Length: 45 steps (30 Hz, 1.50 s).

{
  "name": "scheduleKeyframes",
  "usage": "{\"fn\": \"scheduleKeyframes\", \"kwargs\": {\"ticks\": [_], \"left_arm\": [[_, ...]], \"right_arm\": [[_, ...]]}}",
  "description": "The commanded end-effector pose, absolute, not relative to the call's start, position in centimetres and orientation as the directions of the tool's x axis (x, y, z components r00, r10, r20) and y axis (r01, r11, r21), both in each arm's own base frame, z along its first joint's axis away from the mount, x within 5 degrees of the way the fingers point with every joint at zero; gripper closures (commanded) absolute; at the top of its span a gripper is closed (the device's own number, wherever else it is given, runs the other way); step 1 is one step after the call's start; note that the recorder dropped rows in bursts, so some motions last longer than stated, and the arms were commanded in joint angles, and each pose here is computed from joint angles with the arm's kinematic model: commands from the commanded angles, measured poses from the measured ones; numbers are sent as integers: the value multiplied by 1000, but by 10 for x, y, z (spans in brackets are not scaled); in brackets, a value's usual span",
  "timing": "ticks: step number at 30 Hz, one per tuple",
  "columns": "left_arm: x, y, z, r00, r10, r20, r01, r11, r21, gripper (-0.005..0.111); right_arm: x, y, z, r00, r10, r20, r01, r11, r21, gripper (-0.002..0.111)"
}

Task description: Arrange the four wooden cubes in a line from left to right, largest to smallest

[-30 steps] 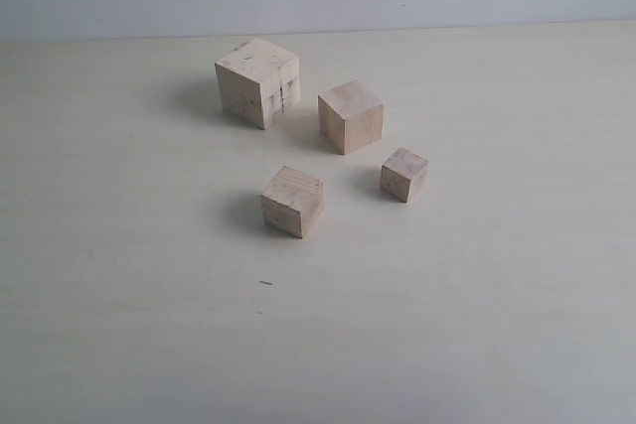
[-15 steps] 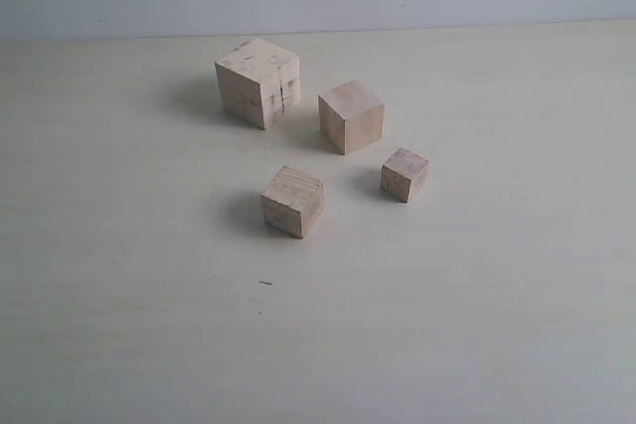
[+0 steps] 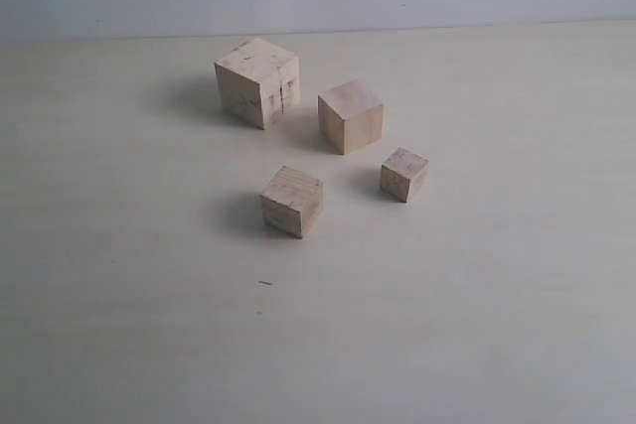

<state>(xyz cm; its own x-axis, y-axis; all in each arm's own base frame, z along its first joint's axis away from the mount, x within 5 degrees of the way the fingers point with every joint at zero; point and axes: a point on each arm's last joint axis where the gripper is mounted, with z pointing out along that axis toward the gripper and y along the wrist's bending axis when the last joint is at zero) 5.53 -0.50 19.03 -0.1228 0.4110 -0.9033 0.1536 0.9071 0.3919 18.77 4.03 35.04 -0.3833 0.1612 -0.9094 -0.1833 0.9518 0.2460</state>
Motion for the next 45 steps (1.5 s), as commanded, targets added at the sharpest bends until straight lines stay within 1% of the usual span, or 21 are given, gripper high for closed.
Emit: {"fn": "scheduleKeyframes", "kwargs": {"ticks": [1, 2, 5, 7, 9, 14, 17, 20, 24, 27, 34, 39, 40, 41, 43, 44, 45], "left_arm": [[55, -5, 190, -119, 402, -908, 151, 911, 384, 107], [55, -5, 190, -119, 402, -908, 151, 911, 384, 107], [55, -5, 190, -119, 402, -908, 151, 911, 384, 107], [55, -5, 190, -119, 402, -908, 151, 911, 384, 107], [55, -5, 190, -119, 402, -908, 151, 911, 384, 107], [55, -5, 190, -119, 402, -908, 151, 911, 384, 107], [55, -5, 190, -119, 402, -908, 151, 911, 384, 107], [55, -5, 190, -119, 402, -908, 151, 911, 384, 107], [55, -5, 190, -119, 402, -908, 151, 911, 384, 107], [55, -5, 190, -119, 402, -908, 151, 911, 384, 107], [55, -5, 190, -119, 402, -908, 151, 911, 384, 107], [55, -5, 190, -119, 402, -908, 151, 911, 384, 107], [55, -5, 190, -119, 402, -908, 151, 911, 384, 107], [55, -5, 190, -119, 402, -908, 151, 911, 384, 107], [55, -5, 190, -119, 402, -908, 151, 911, 384, 107], [55, -5, 190, -119, 402, -908, 151, 911, 384, 107], [55, -5, 190, -119, 402, -908, 151, 911, 384, 107]], "right_arm": [[238, 94, 318, -593, -61, -803, -416, 877, 241, 108], [247, 110, 310, -606, -108, -788, -468, 849, 243, 108], [273, 157, 280, -639, -227, -735, -562, 791, 243, 108], [287, 186, 267, -641, -278, -716, -601, 762, 241, 102], [297, 214, 253, -632, -333, -700, -642, 731, 232, 88], [324, 275, 228, -489, -527, -695, -778, 624, 73, 41], [341, 301, 215, -418, -585, -695, -816, 578, 4, 19], [360, 319, 202, -399, -587, -705, -819, 573, -14, 3], [389, 330, 187, -428, -547, -720, -787, 616, 0, 3], [405, 336, 175, -431, -560, -708, -785, 620, -13, 3], [428, 351, 143, -437, -563, -702, -783, 622, -12, 3], [436, 350, 121, -435, -630, -644, -803, 594, -39, 4], [436, 349, 121, -432, -639, -637, -806, 590, -46, 11], [436, 348, 121, -429, -642, -636, -807, 588, -50, 20], [436, 348, 120, -430, -651, -626, -810, 584, -50, 34], [435, 348, 120, -431, -653, -623, -811, 583, -49, 37], [435, 347, 120, -431, -657, -619, -813, 581, -51, 37]]}}
